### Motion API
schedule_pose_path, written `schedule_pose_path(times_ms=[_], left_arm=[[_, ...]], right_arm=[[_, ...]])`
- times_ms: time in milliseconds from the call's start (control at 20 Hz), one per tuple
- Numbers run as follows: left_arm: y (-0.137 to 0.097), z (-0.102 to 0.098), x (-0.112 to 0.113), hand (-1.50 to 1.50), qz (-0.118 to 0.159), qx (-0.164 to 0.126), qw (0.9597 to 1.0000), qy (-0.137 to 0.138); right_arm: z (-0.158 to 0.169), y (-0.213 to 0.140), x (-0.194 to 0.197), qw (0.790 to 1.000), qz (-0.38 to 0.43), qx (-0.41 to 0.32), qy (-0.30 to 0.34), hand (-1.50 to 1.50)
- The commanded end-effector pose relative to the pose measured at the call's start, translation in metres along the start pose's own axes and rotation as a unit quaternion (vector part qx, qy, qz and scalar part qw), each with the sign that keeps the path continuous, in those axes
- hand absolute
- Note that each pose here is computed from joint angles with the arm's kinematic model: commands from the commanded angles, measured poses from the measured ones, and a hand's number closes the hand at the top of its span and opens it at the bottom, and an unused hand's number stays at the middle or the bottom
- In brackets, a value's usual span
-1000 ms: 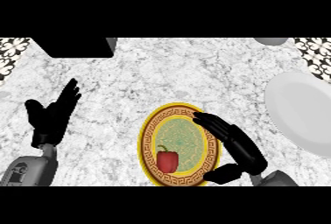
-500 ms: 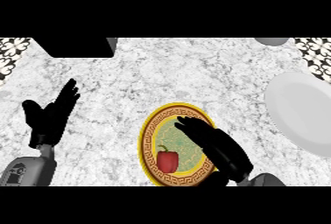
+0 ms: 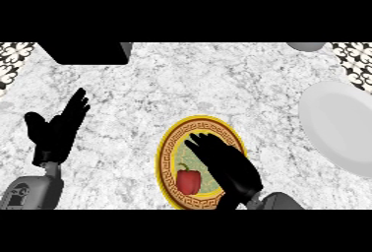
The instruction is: Pick the bell pepper from the plate and place it in the plate
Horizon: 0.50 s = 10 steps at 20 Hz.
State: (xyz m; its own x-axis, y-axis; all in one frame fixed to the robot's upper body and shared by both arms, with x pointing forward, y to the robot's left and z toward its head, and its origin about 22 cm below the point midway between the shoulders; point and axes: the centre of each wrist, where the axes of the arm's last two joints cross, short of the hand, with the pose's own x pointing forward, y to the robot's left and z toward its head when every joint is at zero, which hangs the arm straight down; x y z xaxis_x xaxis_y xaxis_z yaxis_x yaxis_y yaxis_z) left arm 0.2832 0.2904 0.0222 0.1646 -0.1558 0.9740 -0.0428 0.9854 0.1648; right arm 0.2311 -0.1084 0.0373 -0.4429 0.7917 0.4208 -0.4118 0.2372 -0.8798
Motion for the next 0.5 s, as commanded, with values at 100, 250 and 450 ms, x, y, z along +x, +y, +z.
schedule_pose_path(times_ms=[100,250,450], left_arm=[[-0.008,-0.003,-0.011,0.00,-0.009,0.000,0.9999,0.006],[0.008,-0.007,-0.002,0.00,-0.003,0.002,1.0000,0.003],[-0.003,0.007,0.005,0.00,0.004,-0.002,1.0000,0.004]], right_arm=[[-0.014,0.006,0.020,0.998,0.035,0.037,0.024,-1.50],[-0.021,-0.019,0.004,0.998,0.032,0.056,0.029,-1.50],[-0.035,0.026,0.022,0.997,0.035,0.063,0.035,-1.50]])
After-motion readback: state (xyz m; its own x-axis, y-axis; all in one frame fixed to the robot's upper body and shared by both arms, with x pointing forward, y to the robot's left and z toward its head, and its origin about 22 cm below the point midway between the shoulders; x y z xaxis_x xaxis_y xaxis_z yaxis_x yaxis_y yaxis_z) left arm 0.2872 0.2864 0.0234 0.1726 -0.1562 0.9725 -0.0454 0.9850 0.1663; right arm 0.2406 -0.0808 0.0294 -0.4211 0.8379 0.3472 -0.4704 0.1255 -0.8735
